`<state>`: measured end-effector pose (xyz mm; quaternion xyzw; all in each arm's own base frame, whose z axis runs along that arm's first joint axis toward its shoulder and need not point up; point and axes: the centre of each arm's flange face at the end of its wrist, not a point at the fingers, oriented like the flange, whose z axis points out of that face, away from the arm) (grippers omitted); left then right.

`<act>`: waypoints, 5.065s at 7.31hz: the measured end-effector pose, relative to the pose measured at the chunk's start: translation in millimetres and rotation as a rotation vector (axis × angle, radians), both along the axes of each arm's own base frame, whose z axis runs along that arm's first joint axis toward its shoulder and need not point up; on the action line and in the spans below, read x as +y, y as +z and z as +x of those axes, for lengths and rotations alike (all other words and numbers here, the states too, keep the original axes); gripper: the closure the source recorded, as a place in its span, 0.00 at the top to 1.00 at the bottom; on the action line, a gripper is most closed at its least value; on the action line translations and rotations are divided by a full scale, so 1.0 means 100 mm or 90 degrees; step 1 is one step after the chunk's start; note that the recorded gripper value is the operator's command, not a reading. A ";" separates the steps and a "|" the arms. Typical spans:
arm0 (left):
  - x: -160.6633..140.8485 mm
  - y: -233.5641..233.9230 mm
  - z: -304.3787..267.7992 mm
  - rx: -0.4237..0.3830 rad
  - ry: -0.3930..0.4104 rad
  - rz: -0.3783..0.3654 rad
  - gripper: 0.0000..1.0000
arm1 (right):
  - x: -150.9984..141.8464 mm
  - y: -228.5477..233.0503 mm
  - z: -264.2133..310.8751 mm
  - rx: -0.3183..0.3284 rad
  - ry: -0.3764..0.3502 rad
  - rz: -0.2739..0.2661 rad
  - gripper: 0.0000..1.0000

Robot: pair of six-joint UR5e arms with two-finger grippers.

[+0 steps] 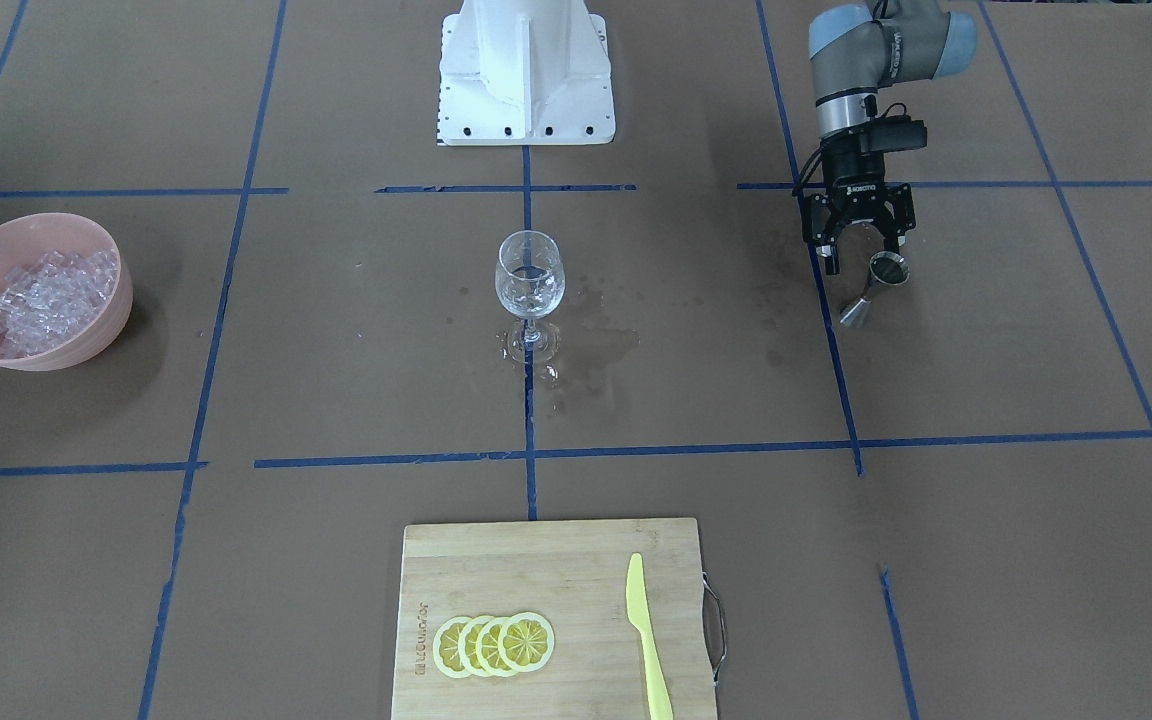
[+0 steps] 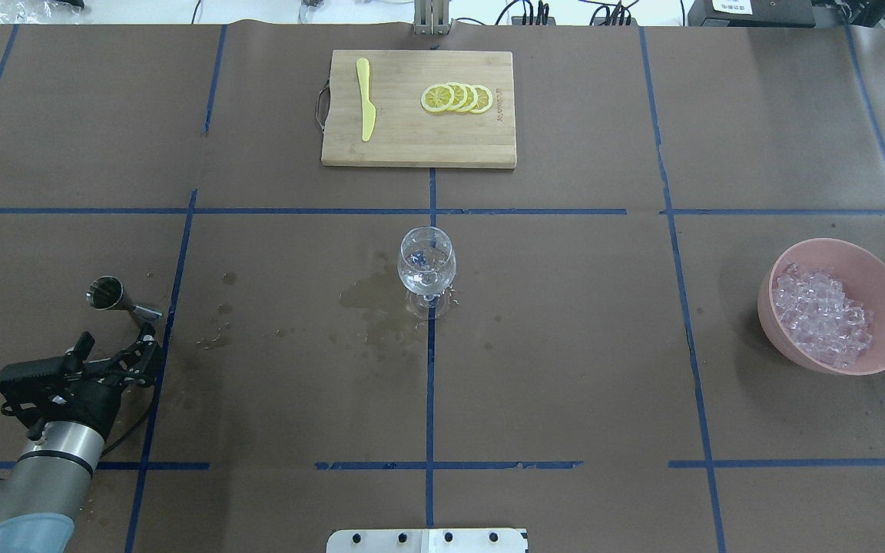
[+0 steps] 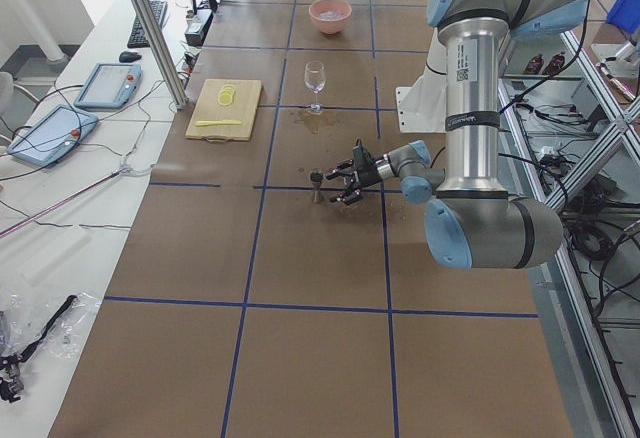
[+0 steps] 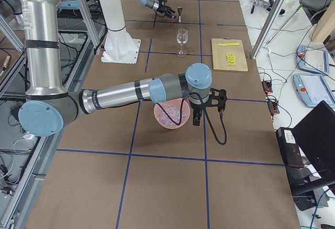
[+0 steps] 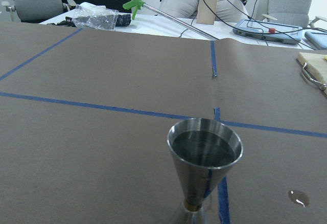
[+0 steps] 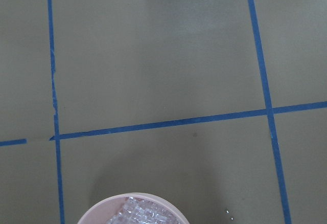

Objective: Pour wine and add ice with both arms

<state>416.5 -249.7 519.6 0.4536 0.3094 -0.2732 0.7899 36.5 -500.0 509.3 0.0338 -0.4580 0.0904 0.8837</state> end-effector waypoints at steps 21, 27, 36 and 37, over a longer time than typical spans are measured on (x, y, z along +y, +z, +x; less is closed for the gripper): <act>-0.40 0.15 0.19 -0.032 -0.092 0.062 0.00 | 0.09 -0.42 -0.46 -0.014 0.007 -0.031 1.00; -0.69 -0.32 -0.22 -0.024 -0.126 0.075 0.00 | 0.10 -0.41 -0.46 -0.014 0.006 -0.031 1.00; -1.07 -1.73 -0.16 -0.044 -0.102 0.144 0.00 | 0.09 -0.43 -0.48 -0.015 0.004 -0.028 1.00; -1.09 -1.84 -0.14 -0.041 -0.089 0.150 0.00 | 0.09 -0.44 -0.48 -0.015 0.004 -0.027 1.00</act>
